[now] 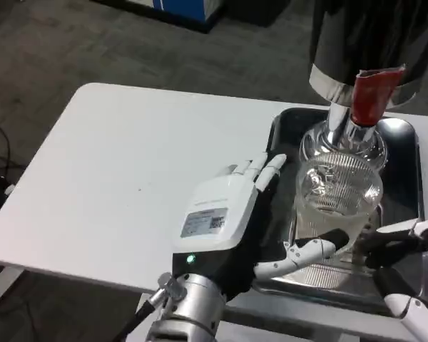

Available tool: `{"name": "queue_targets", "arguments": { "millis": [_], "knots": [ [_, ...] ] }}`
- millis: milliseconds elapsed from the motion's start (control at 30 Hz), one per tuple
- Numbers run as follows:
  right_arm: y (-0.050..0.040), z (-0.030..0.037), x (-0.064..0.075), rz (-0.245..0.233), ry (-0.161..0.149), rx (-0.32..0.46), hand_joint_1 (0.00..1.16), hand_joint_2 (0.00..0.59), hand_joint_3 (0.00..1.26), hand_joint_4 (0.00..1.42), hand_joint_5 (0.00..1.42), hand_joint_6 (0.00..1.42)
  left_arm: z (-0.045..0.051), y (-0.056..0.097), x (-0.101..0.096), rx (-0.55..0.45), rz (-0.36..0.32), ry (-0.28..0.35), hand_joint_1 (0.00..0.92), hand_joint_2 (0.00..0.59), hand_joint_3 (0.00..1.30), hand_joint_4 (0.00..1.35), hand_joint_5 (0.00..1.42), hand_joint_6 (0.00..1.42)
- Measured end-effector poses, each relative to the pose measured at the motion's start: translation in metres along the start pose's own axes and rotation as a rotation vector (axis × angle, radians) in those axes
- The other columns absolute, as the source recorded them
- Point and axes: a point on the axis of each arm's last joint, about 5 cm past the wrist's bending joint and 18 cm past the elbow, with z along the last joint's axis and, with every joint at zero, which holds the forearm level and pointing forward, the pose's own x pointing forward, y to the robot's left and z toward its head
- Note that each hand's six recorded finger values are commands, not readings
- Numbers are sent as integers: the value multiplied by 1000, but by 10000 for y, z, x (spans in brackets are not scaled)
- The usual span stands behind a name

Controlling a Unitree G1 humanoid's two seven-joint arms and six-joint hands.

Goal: Grasp the cup under the faucet to collect the drink, then remove the cup.

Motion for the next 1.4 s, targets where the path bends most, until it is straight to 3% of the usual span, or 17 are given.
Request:
{"name": "queue_targets", "arguments": {
  "millis": [233,633,867,1033,1167,1400],
  "knots": [
    [7,1,2,0,-1,4,414,390,562,589,558,385,-27,133,-84,-24,19,4,140,104,141,46,100,105],
    [24,5,7,4,-5,12,414,390,562,589,558,385,-73,481,-13,-163,71,-20,105,60,132,57,117,158],
    [32,8,11,7,-7,15,414,390,562,589,558,385,-56,590,58,-320,84,-121,101,47,150,95,157,193],
    [32,8,16,6,-9,14,414,390,562,589,558,385,-10,736,167,-491,131,-198,111,39,182,161,208,217],
    [36,9,21,7,-11,14,414,390,562,589,558,385,40,843,242,-536,160,-252,112,37,192,184,223,234],
    [50,12,28,11,-14,13,414,390,562,589,558,385,141,898,339,-595,147,-329,124,37,209,214,244,242]
  ]
}}
